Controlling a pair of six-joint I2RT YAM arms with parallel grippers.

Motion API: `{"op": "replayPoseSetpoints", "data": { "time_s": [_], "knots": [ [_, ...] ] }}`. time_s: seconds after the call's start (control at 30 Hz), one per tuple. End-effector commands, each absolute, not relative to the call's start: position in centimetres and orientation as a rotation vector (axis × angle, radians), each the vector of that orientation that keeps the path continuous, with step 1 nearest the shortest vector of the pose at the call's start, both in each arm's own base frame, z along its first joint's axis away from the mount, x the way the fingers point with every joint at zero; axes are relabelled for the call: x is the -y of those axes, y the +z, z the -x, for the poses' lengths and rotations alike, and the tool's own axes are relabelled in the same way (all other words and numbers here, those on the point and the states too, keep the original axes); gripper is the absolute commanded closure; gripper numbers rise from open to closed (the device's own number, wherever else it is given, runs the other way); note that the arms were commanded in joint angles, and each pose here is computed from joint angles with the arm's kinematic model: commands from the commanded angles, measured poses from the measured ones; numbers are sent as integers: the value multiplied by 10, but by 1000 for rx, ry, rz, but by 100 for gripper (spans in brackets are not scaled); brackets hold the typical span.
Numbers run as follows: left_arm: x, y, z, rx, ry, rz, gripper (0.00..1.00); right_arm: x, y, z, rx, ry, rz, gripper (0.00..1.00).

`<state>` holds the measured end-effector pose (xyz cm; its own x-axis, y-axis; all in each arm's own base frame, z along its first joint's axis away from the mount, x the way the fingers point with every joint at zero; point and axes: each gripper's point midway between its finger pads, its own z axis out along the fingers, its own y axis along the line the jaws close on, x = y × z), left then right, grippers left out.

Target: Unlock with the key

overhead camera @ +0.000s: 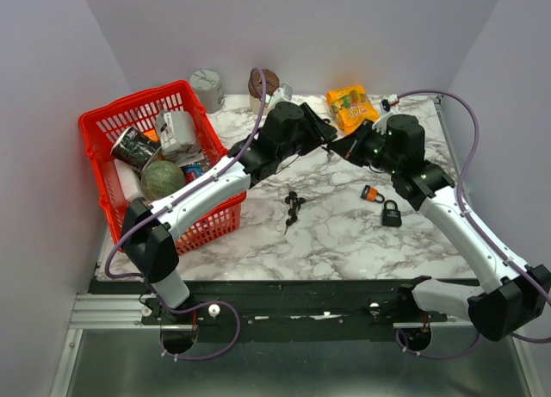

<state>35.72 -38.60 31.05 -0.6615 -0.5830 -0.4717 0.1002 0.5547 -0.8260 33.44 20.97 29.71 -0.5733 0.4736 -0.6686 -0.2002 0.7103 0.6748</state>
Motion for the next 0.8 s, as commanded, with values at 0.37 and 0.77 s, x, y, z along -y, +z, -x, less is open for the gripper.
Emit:
{"op": "replayPoseSetpoints", "data": {
  "time_s": [0.37, 0.77],
  "knots": [
    [410, 342, -311, -2017, -1297, 252, 100, -207, 345, -377, -1784, 919, -196, 99],
    [417, 356, -306, -1962, -1342, 194, 100, -205, 339, -389, -1781, 931, -205, 99]
  ]
}}
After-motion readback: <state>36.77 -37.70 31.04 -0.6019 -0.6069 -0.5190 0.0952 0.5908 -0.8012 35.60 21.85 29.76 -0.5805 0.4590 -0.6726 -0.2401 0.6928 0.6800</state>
